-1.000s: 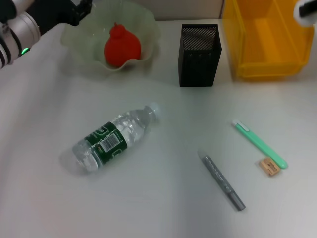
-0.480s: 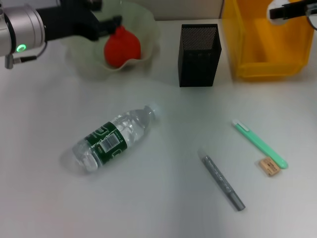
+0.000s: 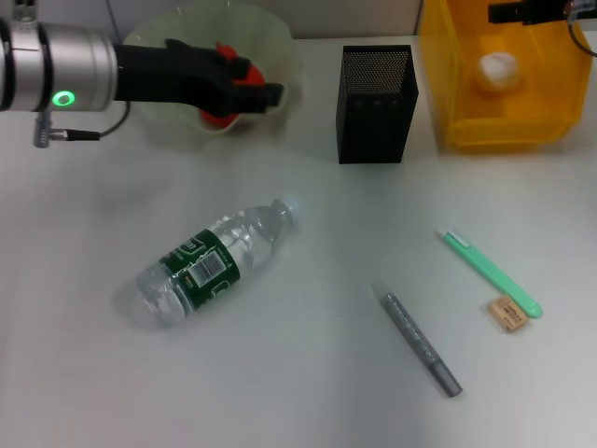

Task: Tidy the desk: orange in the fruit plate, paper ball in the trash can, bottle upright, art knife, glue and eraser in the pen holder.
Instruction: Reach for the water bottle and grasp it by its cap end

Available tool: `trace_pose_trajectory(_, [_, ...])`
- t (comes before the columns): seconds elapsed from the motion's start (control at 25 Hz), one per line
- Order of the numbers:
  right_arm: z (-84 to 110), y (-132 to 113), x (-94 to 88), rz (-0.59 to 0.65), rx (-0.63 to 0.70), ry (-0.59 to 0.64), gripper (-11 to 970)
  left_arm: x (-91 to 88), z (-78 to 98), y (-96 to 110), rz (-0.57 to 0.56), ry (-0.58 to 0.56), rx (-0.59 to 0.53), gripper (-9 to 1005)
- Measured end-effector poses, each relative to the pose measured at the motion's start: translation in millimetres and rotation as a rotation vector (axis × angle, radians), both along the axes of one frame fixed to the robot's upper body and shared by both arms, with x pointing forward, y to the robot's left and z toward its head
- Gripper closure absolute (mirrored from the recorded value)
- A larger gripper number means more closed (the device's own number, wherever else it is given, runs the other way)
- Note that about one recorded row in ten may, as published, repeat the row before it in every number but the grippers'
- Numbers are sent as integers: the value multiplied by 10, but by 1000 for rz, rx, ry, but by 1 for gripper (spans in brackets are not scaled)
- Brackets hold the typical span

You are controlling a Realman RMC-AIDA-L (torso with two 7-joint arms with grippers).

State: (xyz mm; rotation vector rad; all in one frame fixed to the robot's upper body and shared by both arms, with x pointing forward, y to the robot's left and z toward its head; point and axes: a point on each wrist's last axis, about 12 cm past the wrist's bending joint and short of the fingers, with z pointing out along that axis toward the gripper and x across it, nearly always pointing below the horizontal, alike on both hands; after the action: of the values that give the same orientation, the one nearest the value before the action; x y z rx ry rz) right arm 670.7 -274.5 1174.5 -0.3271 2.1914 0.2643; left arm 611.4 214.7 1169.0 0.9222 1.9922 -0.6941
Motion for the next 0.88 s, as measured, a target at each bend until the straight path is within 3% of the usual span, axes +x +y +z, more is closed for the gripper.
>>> trace_pose_trajectory(0.24, [-81, -59, -196, 97, 226, -198, 235, 3, -41, -153, -36, 59, 44, 392])
trace_pose_trajectory(0.36, [-101, 3, -389, 228, 434, -414, 223, 38, -109, -212, -16, 104, 69, 392])
trace_pose_trajectory(0.52, [-68, -100, -522, 190, 606, -663, 226, 41, -181, -276, -7, 157, 94, 392])
trace_pose_trajectory(0.64, [-84, -151, -539, 147, 655, -699, 227, 32, -233, -308, 3, 173, 140, 392])
trace_pose_trajectory(0.68, [-99, -146, -543, 148, 657, -694, 227, 19, -295, -365, 20, 197, 231, 391])
trace_pose_trajectory(0.88, [-132, -112, -551, 172, 638, -672, 226, -6, -347, -472, 12, 201, 289, 391])
